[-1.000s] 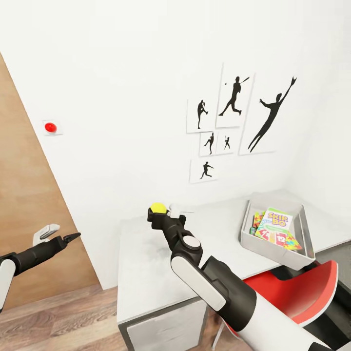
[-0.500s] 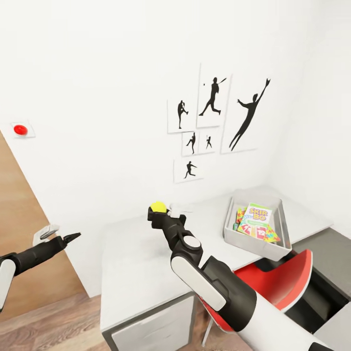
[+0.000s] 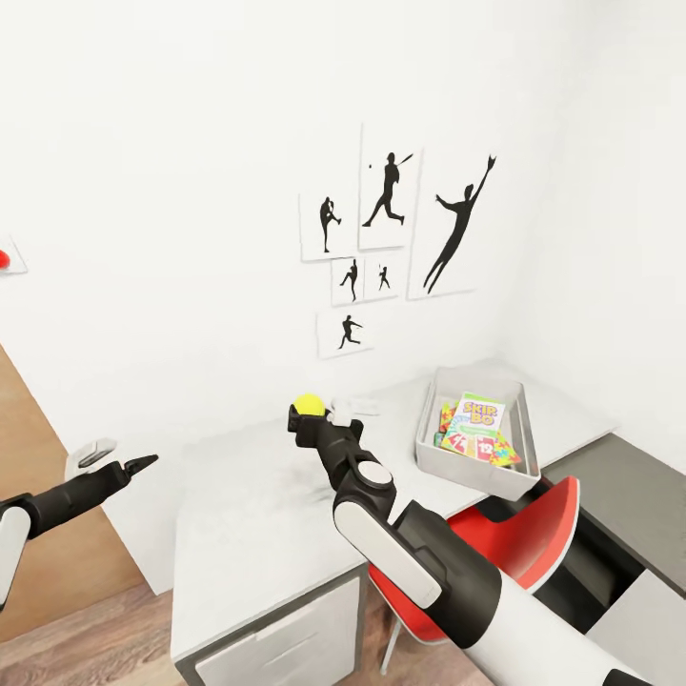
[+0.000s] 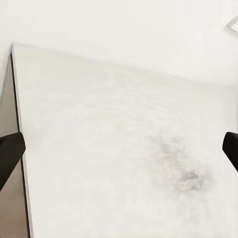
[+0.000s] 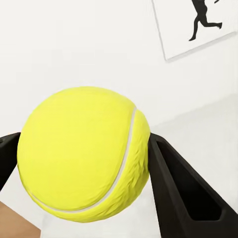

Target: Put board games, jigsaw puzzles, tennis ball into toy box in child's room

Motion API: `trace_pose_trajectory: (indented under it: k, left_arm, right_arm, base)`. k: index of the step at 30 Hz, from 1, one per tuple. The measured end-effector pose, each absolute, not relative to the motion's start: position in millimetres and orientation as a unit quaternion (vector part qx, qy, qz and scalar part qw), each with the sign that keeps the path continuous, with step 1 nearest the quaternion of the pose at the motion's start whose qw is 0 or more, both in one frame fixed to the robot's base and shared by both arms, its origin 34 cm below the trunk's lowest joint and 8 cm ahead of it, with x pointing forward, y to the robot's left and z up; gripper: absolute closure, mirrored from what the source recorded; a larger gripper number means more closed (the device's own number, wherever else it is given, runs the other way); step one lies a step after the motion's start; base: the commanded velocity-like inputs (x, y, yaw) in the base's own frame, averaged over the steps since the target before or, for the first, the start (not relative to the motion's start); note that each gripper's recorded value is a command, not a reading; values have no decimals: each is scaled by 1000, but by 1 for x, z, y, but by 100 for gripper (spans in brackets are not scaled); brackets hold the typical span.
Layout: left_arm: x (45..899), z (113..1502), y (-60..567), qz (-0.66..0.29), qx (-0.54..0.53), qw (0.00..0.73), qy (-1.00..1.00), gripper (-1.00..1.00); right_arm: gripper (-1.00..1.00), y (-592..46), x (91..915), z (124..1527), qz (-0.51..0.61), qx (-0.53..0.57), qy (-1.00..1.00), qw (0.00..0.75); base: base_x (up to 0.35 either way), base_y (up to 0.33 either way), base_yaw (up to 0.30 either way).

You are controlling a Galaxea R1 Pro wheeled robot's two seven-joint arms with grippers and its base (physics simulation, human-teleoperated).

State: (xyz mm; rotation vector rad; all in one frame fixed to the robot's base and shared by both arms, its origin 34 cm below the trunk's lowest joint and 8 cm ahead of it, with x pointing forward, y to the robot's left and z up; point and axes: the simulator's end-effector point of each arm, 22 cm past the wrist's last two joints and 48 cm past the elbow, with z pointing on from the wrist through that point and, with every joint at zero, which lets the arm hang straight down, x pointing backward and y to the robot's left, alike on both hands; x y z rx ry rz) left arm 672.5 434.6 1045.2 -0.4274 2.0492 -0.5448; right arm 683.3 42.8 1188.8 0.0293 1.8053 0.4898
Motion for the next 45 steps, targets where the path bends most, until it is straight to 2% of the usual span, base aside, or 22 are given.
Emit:
trace_pose_trajectory:
  k: [22,27,33,37,45]
  left_arm:
    - [673,1045,434,-222,-174,469,836,-100]
    - [673,1045,434,-222,-174,469,837,-100]
    - [673,1045,434,-222,-174,469,837,-100]
    - [673,1045,433,-223,-174,469,837,-100]
    - [673,1045,433,-223,-174,469,837,-100]
  right_arm:
    - [100,24,679,1222,211,34,757,618]
    - [100,-33,705,1220,195,85,753,622]
    - [100,-74,716,1193,264,142,759,578]
    - [100,-71,713,1193,313,136,745,573]
    - [100,-65,711,1195,327,132,741,572]
  base:
    - [0,0,0]
    - [0,0,0]
    - [0,0,0]
    - [0,-2,0]
    - [0,-128,-47]
